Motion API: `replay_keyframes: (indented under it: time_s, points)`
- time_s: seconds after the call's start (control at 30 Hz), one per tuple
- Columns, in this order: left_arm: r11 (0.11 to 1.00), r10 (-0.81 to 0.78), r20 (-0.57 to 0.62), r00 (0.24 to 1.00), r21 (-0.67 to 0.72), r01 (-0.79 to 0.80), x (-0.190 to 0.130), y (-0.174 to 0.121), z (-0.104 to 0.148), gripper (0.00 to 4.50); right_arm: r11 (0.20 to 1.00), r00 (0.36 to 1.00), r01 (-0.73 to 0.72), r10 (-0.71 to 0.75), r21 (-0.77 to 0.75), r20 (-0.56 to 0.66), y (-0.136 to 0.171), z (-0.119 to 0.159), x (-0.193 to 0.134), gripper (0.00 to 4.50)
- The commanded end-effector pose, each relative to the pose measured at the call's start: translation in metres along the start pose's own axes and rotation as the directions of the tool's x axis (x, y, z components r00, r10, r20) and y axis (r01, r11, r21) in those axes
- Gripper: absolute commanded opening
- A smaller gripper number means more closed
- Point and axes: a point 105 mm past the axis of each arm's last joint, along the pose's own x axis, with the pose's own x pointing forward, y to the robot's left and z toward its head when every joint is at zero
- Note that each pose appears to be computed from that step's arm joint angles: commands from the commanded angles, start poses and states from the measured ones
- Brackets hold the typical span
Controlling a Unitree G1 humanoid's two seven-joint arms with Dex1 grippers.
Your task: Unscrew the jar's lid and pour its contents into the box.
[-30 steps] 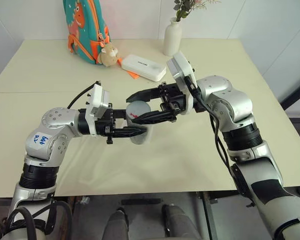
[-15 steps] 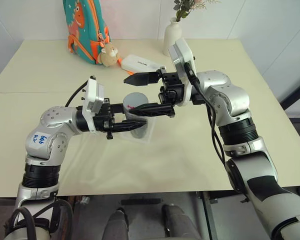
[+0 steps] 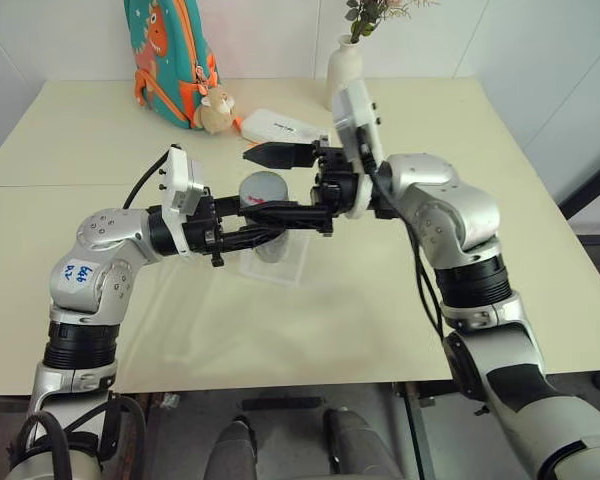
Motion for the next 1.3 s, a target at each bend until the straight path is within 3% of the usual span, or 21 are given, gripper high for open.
replay_keyframes:
  time_s: [0.03,0.37,0.63,1.0,1.3]
  points:
    - [0.999,-0.01,0.03,0.999,0.053,0.008,0.004,-0.001,0.013,1.95,0.999,1.0,-0.004,0.004,-0.042,0.017,0.007,0.011,0.009,4.48]
    - [0.999,-0.028,0.045,0.999,0.047,0.026,0.007,-0.006,0.014,1.95,0.991,0.996,0.087,-0.088,-0.097,-0.007,-0.014,0.005,0.003,4.48]
    - [0.999,-0.022,0.032,0.999,0.039,0.02,0.002,-0.008,0.012,1.95,0.98,0.989,0.146,-0.147,-0.138,-0.004,-0.037,0.014,-0.035,4.48]
    - [1.0,-0.009,0.026,1.0,0.029,0.008,-0.001,-0.009,0.01,1.95,0.965,0.966,0.25,-0.254,-0.077,-0.048,-0.058,0.006,-0.088,4.48]
    - [1.0,0.0,0.019,1.0,0.024,-0.001,-0.003,-0.007,0.009,1.95,0.993,0.993,0.117,-0.117,-0.002,-0.004,-0.031,0.02,-0.081,4.48]
